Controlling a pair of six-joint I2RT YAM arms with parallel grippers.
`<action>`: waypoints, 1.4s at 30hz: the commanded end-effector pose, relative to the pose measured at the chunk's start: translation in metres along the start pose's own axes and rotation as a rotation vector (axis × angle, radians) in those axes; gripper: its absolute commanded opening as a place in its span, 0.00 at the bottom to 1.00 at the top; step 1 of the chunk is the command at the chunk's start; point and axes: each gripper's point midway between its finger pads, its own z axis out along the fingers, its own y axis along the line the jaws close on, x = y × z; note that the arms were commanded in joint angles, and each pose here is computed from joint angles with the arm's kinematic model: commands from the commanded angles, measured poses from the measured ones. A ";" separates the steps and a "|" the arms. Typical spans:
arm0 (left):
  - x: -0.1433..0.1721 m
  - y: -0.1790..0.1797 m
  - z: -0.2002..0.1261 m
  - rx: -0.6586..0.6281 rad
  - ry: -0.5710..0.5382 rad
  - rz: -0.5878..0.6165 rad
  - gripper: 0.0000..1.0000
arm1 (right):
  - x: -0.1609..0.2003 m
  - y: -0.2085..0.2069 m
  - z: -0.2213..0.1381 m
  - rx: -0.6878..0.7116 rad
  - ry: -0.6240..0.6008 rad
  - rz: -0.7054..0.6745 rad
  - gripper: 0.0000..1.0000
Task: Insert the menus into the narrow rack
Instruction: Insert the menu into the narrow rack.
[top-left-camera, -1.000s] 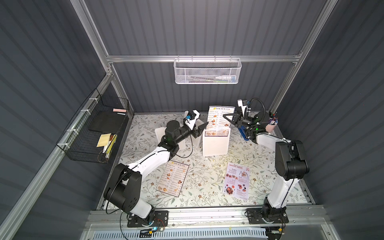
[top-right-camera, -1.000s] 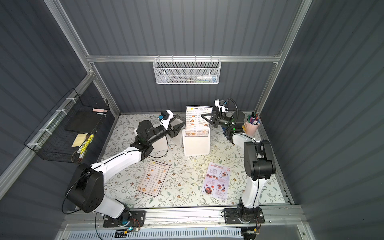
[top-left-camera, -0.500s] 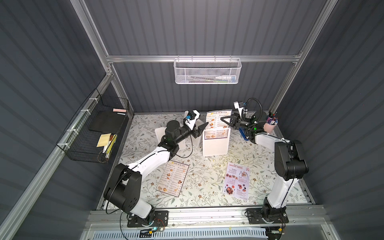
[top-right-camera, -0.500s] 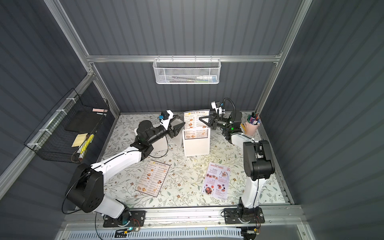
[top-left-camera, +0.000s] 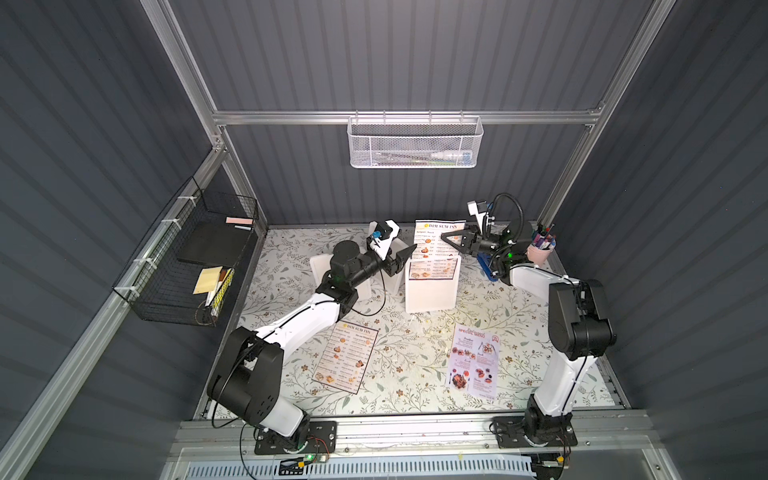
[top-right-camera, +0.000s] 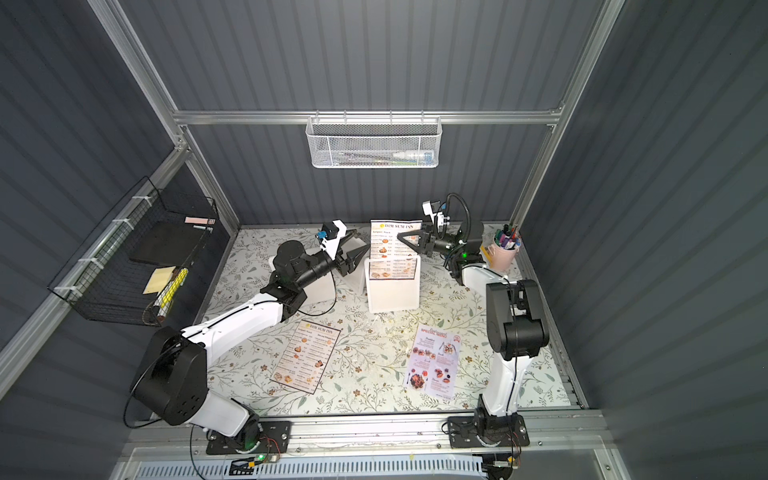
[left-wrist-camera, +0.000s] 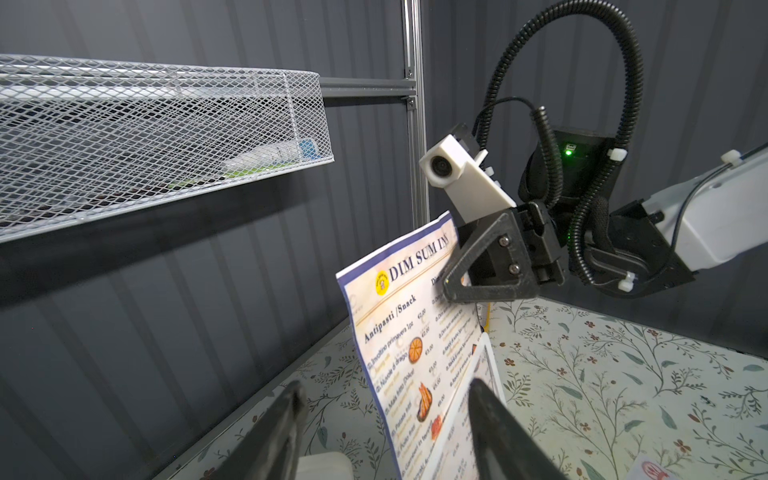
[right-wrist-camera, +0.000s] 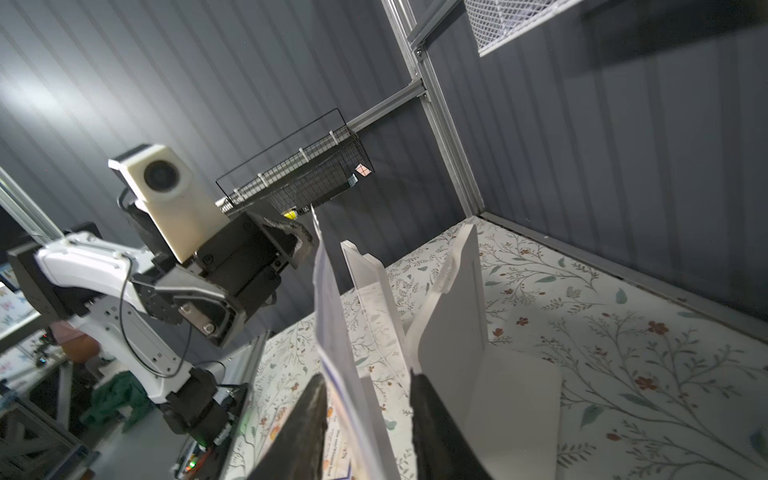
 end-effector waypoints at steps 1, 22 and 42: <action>-0.013 0.002 -0.010 -0.015 -0.025 0.023 0.64 | -0.014 0.007 0.002 0.000 -0.004 -0.038 0.18; -0.011 0.001 -0.011 -0.017 -0.020 0.019 0.64 | 0.024 0.005 0.010 -0.036 0.085 -0.010 0.00; -0.011 0.001 -0.011 -0.014 -0.018 0.017 0.64 | -0.003 0.010 0.008 -0.002 0.053 -0.041 0.09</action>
